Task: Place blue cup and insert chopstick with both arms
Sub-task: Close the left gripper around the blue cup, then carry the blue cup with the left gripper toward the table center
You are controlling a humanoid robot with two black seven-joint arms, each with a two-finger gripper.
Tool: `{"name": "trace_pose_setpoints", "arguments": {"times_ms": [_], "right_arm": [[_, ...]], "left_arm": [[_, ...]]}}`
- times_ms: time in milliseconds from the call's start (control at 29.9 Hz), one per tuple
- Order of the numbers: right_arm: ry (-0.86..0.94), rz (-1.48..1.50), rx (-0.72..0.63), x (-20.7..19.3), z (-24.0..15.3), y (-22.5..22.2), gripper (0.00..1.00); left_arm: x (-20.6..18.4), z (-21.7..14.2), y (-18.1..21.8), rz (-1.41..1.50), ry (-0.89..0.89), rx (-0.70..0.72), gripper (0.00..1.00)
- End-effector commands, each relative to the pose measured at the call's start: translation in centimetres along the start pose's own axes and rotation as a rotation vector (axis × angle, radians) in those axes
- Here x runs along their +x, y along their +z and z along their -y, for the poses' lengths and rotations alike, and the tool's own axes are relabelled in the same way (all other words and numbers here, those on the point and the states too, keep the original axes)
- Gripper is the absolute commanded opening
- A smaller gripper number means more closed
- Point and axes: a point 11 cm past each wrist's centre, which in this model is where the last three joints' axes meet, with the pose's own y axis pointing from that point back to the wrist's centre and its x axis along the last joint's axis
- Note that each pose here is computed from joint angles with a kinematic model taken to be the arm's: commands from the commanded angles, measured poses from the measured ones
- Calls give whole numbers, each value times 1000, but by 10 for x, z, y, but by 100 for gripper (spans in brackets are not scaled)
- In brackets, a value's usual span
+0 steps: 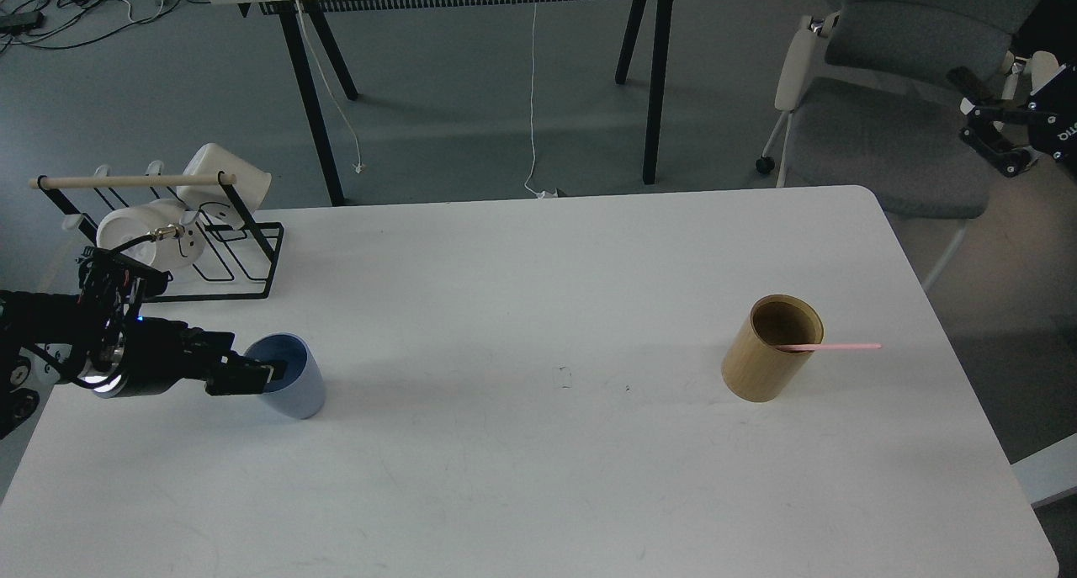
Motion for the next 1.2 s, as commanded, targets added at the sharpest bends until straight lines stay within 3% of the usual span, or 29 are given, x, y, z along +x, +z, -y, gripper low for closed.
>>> {"name": "trace_pose_setpoints", "arguments": {"times_ms": [0,100,234,335,401,468,937,1104,1171], "right_arm": [[0,0,1,0,0,0,99],[1,1,-2,0,0,1,99],[1,1,-3,0,-1,1,99],[2,2,-5,0,-1,2,99],[4,3,-7,1,-2,3,99],[4,3,-7,1,-2,3,99],[12,3,-13,3,-4,5,99],[50,-13,-18,15,-9,4,99],[74,-22,-13,23,-13,3,99]], "left_arm": [[-2,2,-3,-9,2,7,70],[0,3,-4,-4,17,8,53],[1,3,-3,-4,25,7,52],[1,4,-4,-6,24,8,42],[2,3,-4,-3,26,8,28],[3,3,-4,-1,29,9,2],[14,1,4,48,90,-10,0],[52,-18,46,162,178,-102,0],[64,-6,64,162,190,-151,0]]}}
